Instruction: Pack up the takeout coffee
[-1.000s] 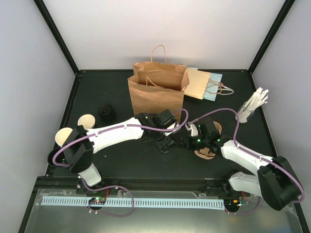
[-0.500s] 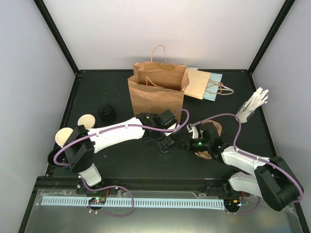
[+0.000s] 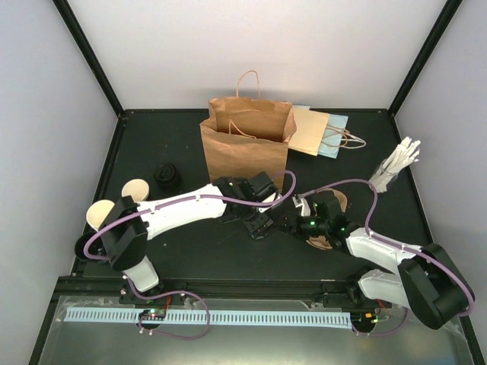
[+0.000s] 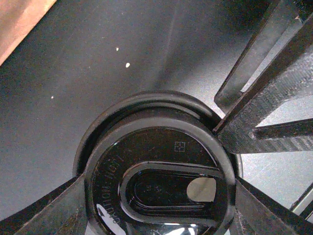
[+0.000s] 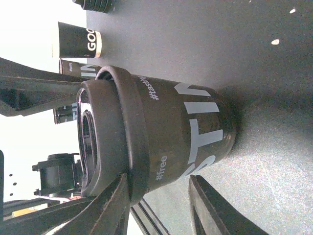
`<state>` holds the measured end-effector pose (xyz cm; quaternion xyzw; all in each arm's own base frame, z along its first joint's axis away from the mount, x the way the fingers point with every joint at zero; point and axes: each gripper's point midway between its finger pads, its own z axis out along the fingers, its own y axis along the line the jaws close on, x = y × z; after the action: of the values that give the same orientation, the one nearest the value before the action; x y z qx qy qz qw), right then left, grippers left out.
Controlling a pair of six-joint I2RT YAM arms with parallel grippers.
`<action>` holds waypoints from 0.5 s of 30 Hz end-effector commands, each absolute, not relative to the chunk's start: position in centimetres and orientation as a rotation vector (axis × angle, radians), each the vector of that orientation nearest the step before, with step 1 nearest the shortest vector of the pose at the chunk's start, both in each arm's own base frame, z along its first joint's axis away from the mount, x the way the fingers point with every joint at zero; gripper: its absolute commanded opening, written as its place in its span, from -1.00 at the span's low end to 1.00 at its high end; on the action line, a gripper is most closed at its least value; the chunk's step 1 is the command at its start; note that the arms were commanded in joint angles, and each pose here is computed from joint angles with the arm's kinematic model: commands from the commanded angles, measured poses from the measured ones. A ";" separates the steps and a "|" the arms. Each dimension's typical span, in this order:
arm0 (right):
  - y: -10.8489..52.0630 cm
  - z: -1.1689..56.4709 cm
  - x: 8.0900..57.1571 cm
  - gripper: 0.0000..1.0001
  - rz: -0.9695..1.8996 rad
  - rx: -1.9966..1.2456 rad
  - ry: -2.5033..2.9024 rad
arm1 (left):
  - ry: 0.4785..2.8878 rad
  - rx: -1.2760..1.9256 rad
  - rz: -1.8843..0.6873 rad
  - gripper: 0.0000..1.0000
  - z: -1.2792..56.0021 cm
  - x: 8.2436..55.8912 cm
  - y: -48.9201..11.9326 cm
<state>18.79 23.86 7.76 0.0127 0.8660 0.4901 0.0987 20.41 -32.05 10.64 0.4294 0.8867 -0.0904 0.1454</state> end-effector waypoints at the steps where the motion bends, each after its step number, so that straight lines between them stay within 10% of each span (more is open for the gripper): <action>1: 17.0 -2.4 13.8 -0.28 0.911 0.454 2.973 | 2.745 1.330 -0.164 0.19 4.5 17.6 -29.6; 15: 16.6 -5.8 11.6 -0.31 0.836 0.409 3.101 | 2.758 1.330 -0.194 0.19 3.6 17.3 -29.9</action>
<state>19.75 25.07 7.17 0.0094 0.8532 0.5125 0.0965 21.14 -31.13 10.17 0.4214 0.8915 -0.0706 0.1506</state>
